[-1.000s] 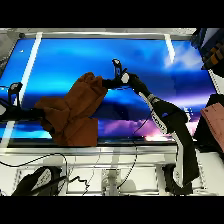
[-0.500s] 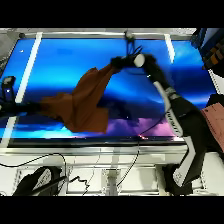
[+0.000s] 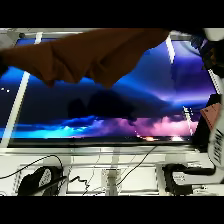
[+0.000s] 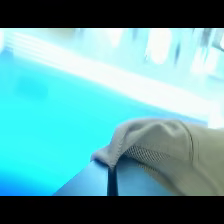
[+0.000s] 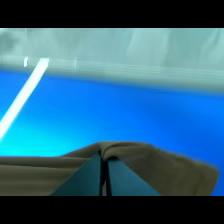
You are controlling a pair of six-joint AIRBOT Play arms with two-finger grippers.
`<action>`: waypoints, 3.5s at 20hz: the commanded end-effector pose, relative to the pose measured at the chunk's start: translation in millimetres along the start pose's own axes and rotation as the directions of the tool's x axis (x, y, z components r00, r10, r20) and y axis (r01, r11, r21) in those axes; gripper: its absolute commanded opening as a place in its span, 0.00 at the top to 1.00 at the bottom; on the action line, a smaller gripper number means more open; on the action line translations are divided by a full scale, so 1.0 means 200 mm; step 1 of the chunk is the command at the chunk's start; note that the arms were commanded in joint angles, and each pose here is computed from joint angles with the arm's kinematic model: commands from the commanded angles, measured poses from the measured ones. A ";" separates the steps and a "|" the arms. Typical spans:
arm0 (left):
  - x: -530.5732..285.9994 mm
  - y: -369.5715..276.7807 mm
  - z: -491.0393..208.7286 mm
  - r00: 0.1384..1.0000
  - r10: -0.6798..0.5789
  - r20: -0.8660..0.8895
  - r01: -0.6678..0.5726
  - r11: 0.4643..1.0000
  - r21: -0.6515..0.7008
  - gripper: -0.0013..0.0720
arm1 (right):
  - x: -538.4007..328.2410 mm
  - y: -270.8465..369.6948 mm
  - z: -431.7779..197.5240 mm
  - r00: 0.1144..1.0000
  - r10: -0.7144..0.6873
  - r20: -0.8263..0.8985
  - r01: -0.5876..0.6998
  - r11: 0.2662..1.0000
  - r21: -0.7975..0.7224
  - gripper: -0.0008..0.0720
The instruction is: Fold the clothes and pants, and hang the long-sleeved shirts on hangers.
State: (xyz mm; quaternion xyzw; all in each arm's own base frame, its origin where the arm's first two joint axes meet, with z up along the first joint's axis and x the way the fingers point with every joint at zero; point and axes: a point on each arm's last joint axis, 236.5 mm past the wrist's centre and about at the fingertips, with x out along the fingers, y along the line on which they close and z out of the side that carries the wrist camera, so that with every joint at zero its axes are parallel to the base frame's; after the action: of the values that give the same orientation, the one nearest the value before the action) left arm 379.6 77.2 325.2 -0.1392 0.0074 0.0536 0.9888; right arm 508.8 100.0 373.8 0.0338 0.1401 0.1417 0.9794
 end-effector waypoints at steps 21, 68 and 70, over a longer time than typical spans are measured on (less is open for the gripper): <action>0.27 -0.35 -1.65 0.486 -0.388 -0.783 0.072 0.911 -0.407 0.96 | 0.38 -0.18 -1.29 0.791 0.002 -0.612 0.042 0.998 0.057 0.97; 0.26 -0.79 -1.66 0.441 -0.549 -0.710 0.340 0.835 -0.434 0.96 | 0.30 -0.69 -1.58 0.636 -0.188 -0.748 0.234 0.971 -0.045 0.96; 0.28 -0.83 -1.36 0.514 -0.572 -0.640 0.415 0.818 -0.398 0.96 | 0.14 -0.83 -1.66 0.556 -0.165 -0.815 0.293 0.956 0.006 0.97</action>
State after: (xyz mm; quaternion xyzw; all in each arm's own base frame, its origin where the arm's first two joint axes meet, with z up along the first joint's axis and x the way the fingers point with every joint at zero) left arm 452.0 -154.5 41.0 -0.2560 0.4146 -0.2653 0.8320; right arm 521.5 1.0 45.1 -0.0078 0.5149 0.0320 0.8566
